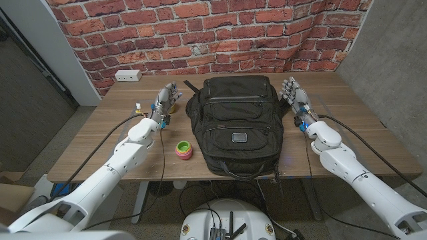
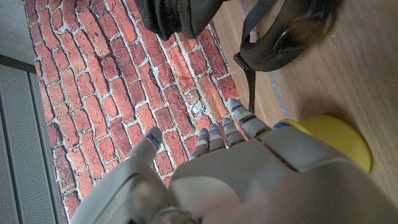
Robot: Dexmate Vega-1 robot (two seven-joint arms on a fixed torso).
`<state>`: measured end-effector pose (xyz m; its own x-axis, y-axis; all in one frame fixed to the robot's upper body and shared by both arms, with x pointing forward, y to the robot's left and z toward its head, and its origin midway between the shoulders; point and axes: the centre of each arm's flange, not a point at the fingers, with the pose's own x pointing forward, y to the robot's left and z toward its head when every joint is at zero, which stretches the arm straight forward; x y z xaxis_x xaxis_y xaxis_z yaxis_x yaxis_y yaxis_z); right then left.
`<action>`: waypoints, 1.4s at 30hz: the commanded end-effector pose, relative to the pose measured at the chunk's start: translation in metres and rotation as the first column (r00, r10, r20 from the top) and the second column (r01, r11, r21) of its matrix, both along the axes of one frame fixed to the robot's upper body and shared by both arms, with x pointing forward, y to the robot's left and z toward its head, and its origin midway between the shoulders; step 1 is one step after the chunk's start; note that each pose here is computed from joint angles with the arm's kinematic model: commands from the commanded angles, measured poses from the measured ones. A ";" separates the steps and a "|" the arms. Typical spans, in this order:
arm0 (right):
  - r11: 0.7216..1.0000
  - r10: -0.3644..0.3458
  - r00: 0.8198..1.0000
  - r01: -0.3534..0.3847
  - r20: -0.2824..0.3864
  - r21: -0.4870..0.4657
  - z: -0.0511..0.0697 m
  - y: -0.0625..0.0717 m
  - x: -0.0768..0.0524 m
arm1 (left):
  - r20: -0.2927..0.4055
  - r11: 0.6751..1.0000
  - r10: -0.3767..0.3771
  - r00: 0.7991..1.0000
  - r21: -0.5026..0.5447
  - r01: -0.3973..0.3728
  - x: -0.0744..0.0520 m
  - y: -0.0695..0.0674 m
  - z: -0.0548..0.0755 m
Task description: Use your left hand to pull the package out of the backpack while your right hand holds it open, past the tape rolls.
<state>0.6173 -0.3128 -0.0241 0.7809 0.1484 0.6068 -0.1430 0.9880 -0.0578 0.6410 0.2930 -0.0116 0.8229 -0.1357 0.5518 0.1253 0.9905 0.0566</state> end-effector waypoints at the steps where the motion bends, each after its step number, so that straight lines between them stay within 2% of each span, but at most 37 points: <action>1: 0.999 -0.026 0.999 0.027 0.025 -0.033 -0.001 -0.007 -0.023 | -0.029 0.999 0.013 0.999 0.031 -0.012 0.002 0.007 0.008; 10: 0.993 -0.069 0.996 0.074 0.060 -0.091 0.000 -0.009 -0.041 | -0.040 0.999 0.026 0.999 0.034 -0.024 0.003 0.011 0.012; 24: 0.989 -0.075 0.992 0.087 0.098 -0.123 -0.012 -0.010 -0.061 | -0.061 0.998 0.054 0.997 0.040 -0.051 -0.001 0.012 0.012; 42: 0.963 -0.148 0.975 0.180 0.166 -0.201 -0.022 -0.004 -0.099 | -0.078 0.997 0.059 0.995 0.048 -0.055 -0.003 0.012 0.011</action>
